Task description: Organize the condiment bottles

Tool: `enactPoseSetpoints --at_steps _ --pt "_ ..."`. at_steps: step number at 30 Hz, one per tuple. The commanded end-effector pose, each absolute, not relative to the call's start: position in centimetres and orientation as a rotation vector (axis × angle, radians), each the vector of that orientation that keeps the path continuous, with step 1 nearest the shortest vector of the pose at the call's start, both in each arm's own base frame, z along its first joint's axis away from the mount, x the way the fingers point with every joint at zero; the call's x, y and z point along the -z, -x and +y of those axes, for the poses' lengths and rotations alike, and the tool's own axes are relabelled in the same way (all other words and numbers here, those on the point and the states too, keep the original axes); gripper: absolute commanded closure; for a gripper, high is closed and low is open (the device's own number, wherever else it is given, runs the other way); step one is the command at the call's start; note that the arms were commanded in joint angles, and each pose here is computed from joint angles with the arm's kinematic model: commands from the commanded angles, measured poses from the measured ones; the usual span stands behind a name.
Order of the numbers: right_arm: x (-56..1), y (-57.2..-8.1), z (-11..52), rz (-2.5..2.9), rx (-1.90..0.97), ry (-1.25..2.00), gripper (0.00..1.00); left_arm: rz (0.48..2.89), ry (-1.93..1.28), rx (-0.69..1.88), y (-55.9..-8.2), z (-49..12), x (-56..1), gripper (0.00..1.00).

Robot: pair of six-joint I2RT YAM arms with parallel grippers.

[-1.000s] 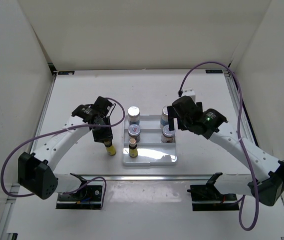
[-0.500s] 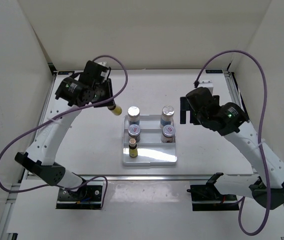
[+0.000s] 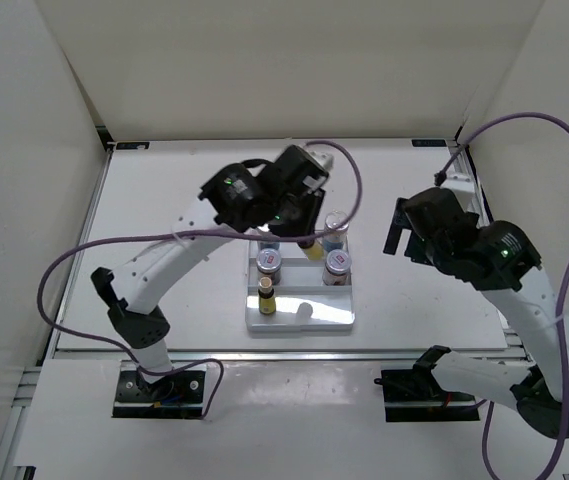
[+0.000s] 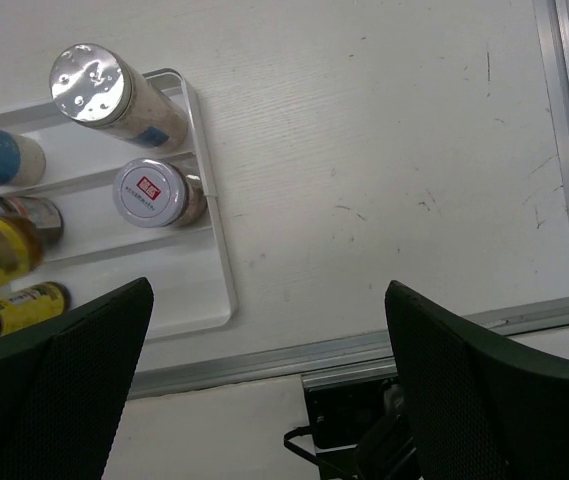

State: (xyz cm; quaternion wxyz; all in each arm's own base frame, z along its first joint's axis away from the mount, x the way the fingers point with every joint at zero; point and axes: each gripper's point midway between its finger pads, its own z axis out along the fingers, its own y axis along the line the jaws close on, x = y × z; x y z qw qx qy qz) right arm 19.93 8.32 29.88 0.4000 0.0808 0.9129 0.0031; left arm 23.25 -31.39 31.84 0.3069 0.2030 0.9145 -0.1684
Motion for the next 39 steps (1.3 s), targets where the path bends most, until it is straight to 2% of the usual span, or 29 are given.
enactPoseSetpoints --at_steps 1,10,16,33,39 --pt "-28.6 -16.4 5.3 2.386 0.07 -0.24 0.0 2.367 -0.622 0.465 -21.2 -33.2 -32.7 0.89" --pt "-27.5 -16.0 4.9 2.4 0.101 -0.073 0.0 2.483 -0.755 0.39 -18.2 -39.6 -25.4 0.89" --pt "-27.6 -15.9 4.5 2.38 0.107 -0.003 0.0 2.539 -0.762 0.304 -18.3 -41.4 -21.3 0.89" --pt "-28.5 -14.4 3.1 2.312 0.037 -0.059 0.0 2.606 -0.816 0.232 -18.3 -44.0 -16.0 0.89" --pt "-29.3 -13.9 2.4 2.302 0.044 -0.1 0.0 2.601 -0.813 0.242 -18.3 -43.9 -16.4 0.74"
